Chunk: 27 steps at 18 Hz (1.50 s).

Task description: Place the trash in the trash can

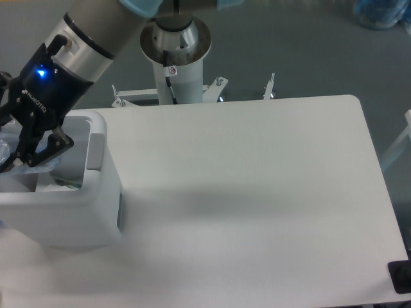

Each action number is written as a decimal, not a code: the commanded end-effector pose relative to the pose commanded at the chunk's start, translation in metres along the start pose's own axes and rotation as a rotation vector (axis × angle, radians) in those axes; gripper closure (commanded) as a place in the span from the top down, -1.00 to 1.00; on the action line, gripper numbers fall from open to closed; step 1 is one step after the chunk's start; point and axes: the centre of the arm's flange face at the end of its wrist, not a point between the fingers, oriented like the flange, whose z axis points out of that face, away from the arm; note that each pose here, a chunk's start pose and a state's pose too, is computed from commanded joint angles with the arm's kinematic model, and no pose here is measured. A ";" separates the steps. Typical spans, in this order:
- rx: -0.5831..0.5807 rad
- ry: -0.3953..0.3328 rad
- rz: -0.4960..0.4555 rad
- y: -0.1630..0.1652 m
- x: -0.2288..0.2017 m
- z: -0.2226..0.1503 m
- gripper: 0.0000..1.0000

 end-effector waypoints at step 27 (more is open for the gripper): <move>-0.078 -0.390 -0.275 0.175 -0.256 -0.162 1.00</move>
